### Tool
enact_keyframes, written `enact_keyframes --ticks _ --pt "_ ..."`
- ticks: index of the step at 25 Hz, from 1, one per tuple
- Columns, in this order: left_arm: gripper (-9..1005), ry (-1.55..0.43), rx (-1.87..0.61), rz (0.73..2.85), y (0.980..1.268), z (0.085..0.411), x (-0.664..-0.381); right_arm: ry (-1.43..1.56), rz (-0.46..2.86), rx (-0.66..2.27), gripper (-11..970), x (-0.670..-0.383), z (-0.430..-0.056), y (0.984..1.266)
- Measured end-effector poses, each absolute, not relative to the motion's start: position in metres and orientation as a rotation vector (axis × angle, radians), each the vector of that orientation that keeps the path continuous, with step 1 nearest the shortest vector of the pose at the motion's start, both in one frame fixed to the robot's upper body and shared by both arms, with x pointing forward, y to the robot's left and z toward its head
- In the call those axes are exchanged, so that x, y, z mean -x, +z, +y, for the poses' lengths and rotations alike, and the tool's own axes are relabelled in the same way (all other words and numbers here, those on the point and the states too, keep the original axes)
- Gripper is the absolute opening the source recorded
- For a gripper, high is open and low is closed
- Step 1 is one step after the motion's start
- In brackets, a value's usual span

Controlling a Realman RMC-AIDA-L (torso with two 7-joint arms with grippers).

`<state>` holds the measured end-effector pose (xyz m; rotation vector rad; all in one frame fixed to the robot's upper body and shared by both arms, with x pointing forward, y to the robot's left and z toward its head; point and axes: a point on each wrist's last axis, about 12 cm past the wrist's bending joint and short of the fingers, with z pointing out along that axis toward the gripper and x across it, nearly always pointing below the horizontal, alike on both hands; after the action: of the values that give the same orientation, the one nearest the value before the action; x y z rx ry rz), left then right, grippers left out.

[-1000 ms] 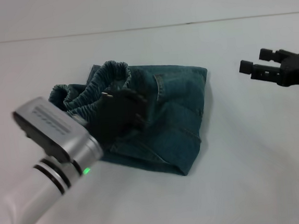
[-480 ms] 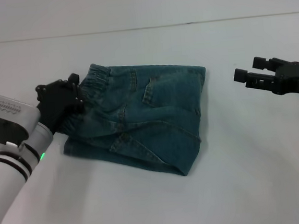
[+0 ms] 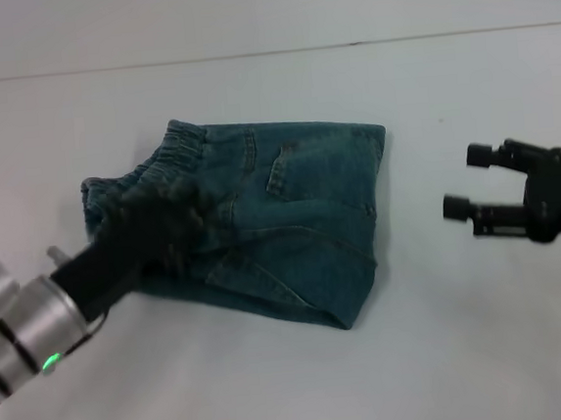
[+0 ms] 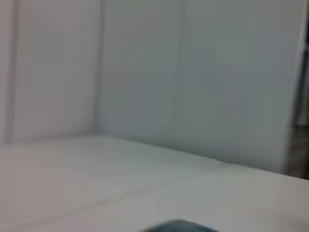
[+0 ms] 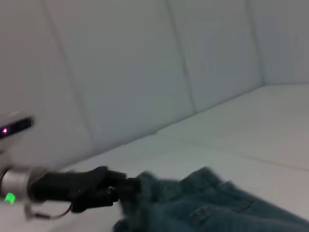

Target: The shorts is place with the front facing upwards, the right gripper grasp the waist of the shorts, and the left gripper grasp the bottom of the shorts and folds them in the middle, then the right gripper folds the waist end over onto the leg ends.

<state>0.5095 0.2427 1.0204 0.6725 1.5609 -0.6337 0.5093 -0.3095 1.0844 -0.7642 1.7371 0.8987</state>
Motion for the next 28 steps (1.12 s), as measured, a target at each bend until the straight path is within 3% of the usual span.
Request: enact_keyframes --ticks 1,6,13,23,28 --pt "99 -0.755 -0.710 1.608 1.023 0.249 -0.503 0.901 1.730 0.808 946 -0.507 -0.308 1.084" --pt "280 -0.900 -0.785 1.625 1.035 0.264 -0.487 0.884 1.731 0.937 946 -0.510 -0.292 1.078" --pt "466 -0.904 -0.779 1.658 1.043 0.279 -0.485 0.874 1.742 0.975 946 -0.516 -0.281 1.073" --pt "914 -0.906 -0.782 1.675 1.046 0.279 -0.490 0.885 1.743 0.982 946 -0.515 -0.279 1.073" --pt "932 -0.903 -0.783 1.677 1.046 0.279 -0.490 0.884 1.746 0.983 946 -0.516 -0.279 1.073"
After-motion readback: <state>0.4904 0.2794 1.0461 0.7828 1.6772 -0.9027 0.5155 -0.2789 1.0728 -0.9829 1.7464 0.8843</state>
